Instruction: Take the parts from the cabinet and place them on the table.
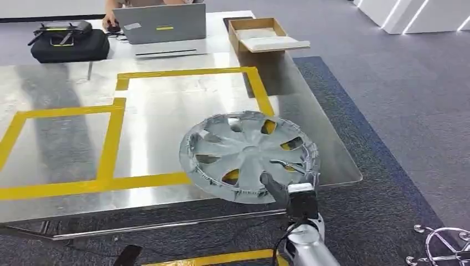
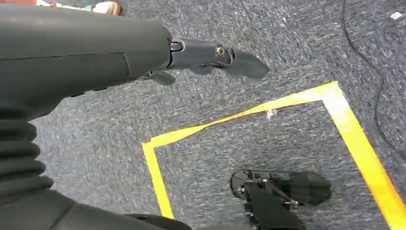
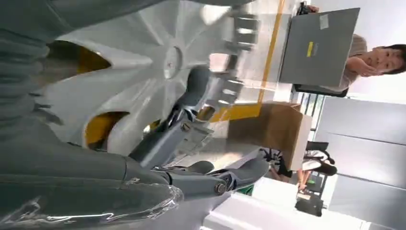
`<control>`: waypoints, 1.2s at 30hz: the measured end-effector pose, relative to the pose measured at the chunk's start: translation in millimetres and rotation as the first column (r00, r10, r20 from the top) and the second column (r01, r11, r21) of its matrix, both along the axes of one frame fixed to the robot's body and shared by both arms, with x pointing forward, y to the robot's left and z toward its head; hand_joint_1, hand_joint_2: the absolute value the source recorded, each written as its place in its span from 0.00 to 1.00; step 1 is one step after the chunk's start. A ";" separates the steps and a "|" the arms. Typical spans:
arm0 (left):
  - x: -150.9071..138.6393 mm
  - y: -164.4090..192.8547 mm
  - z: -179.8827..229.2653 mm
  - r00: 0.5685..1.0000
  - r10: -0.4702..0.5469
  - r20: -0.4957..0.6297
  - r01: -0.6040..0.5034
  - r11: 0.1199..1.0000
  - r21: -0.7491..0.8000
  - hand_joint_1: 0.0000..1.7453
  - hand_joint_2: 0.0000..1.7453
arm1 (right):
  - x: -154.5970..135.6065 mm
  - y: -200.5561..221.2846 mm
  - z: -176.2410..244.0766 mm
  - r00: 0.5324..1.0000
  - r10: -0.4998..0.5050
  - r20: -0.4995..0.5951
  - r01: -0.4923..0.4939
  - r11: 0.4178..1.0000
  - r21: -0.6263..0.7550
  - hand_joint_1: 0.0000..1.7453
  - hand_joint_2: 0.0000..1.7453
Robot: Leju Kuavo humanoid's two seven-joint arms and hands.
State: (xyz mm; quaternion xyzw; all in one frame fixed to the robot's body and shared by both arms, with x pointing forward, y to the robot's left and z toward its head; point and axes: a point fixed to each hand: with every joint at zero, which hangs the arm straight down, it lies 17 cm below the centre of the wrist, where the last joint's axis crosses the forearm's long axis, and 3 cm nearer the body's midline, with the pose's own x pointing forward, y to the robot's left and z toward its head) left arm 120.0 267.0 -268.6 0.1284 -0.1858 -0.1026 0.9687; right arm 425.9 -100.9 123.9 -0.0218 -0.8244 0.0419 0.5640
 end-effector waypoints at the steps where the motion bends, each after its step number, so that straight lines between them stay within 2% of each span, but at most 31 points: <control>1: -0.1 0.4 0.0 1.000 -0.001 0.000 0.001 1.000 0.001 0.00 1.00 | -0.6 0.0 -1.0 1.000 0.000 -0.003 0.000 1.000 0.001 0.00 1.00; 13: 1.8 0.5 0.4 1.000 -0.001 0.003 0.001 1.000 0.003 0.00 1.00 | -0.5 3.1 0.9 1.000 0.005 -0.003 -0.005 1.000 0.010 0.00 1.00; 14: 1.0 0.0 0.2 1.000 -0.001 0.001 0.001 1.000 0.002 0.00 0.00 | -1.0 3.1 0.0 1.000 0.005 -0.005 -0.005 1.000 0.010 0.00 1.00; 36: 3.5 -7.3 1.3 1.000 0.007 0.021 -0.006 1.000 -0.029 0.00 0.00 | -5.2 -3.7 1.4 1.000 -0.013 0.003 0.013 1.000 0.016 0.00 1.00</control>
